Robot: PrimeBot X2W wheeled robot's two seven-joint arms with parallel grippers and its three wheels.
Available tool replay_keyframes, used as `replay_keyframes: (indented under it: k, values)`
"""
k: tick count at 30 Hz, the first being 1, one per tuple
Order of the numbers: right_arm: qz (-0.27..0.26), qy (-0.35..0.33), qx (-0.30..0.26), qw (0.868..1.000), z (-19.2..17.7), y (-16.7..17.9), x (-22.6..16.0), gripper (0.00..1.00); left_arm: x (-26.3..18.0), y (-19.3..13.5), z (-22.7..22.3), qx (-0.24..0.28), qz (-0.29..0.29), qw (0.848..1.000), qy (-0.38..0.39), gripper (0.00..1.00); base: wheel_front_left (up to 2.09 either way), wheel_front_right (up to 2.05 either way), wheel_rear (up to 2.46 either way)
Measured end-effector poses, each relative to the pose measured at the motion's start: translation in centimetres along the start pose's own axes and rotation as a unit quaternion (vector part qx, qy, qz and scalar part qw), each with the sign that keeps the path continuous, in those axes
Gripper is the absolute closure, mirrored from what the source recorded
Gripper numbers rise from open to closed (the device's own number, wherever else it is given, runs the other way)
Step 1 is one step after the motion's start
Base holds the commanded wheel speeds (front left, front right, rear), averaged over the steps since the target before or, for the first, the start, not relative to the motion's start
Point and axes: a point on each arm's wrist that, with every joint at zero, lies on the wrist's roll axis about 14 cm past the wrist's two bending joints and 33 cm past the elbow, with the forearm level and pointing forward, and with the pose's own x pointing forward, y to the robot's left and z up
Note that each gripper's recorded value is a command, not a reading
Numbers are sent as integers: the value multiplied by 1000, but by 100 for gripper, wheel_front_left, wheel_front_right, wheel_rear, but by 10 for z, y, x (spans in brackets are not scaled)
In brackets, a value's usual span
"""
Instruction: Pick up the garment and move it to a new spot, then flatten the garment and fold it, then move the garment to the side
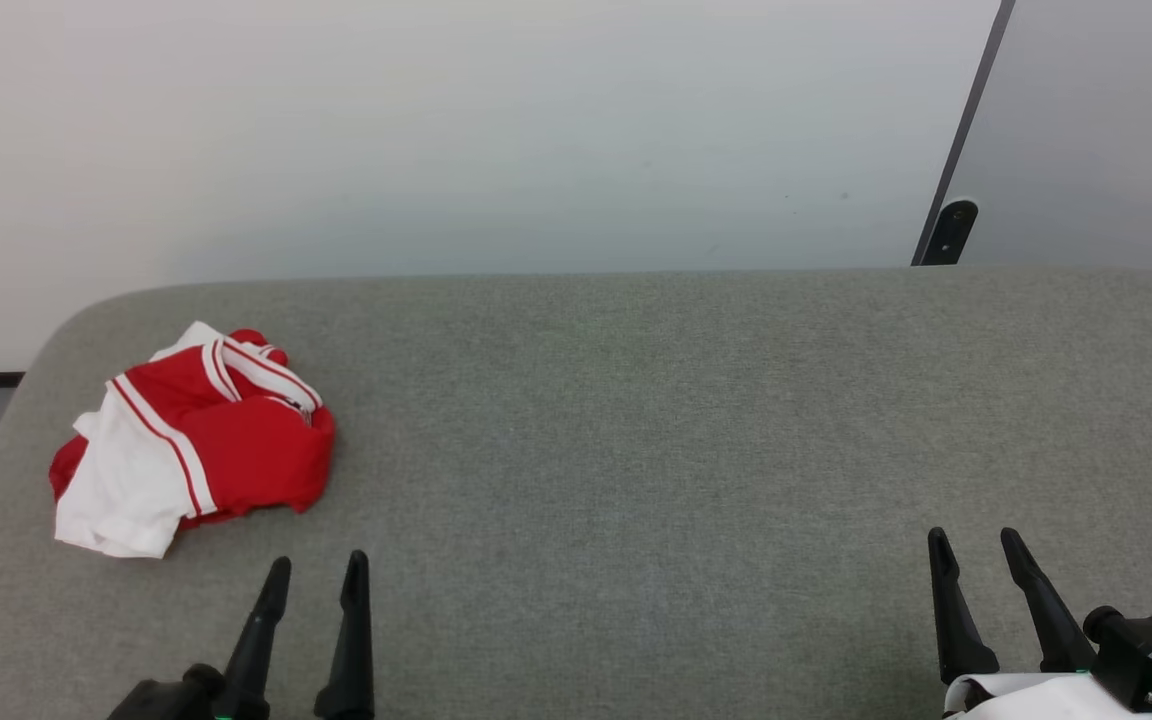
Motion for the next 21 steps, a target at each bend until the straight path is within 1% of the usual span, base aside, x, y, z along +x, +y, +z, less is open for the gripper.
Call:
replay_keyframes:
  k: [14,18,21]
  values:
    - [16,-17,-56,998,8,6,-1,0,-3,-8,4,40,-16,999,-10,0,0,0,0]
    - [28,-20,-72,997,9,12,0,0,-5,-8,3,48,-17,999,-11,0,0,0,0]
    - [43,-20,-82,995,8,21,3,0,-8,-3,3,53,-8,999,-12,0,0,0,0]
